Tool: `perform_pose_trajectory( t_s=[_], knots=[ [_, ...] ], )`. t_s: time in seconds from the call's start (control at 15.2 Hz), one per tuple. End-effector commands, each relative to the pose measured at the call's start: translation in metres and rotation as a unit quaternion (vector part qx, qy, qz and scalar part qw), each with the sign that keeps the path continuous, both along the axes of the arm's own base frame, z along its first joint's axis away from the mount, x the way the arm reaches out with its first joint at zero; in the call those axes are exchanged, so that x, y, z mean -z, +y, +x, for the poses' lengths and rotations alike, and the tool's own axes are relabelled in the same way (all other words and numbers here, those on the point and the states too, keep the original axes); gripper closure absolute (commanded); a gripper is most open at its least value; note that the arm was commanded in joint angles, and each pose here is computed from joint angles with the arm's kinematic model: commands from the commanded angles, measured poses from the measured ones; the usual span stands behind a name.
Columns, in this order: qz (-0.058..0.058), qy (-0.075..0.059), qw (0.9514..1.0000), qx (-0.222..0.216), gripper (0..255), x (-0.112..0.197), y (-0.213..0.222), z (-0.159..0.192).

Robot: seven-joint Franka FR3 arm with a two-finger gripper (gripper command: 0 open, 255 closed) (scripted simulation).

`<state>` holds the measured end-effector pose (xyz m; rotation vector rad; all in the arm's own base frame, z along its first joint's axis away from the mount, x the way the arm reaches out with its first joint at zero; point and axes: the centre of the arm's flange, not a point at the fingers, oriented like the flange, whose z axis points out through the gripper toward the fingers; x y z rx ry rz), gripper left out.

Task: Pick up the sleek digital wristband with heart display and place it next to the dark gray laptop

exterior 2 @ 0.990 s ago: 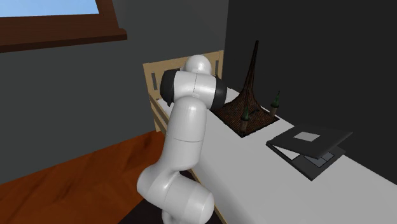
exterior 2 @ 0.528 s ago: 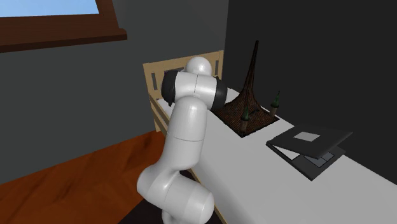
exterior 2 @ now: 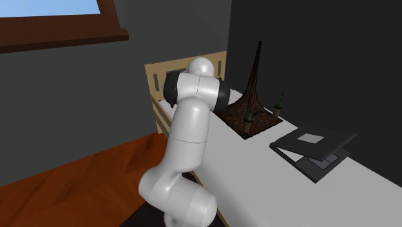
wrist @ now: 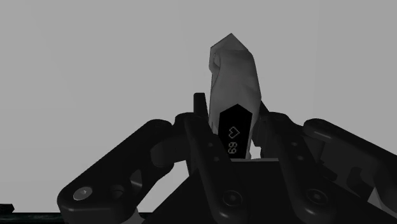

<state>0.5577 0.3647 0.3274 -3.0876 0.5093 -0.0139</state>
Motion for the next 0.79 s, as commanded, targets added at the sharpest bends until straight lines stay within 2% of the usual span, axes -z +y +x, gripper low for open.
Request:
perform_pose_trajectory(
  t_s=[0.0,0.26,0.73],
  knots=[
    [0.0,0.0,1.0,0.0,255,0.0,0.0,0.0],
    [0.0,0.0,1.0,0.0,255,0.0,0.0,0.0],
    [0.0,0.0,1.0,0.0,255,-0.037,0.0,0.0]
  ],
)
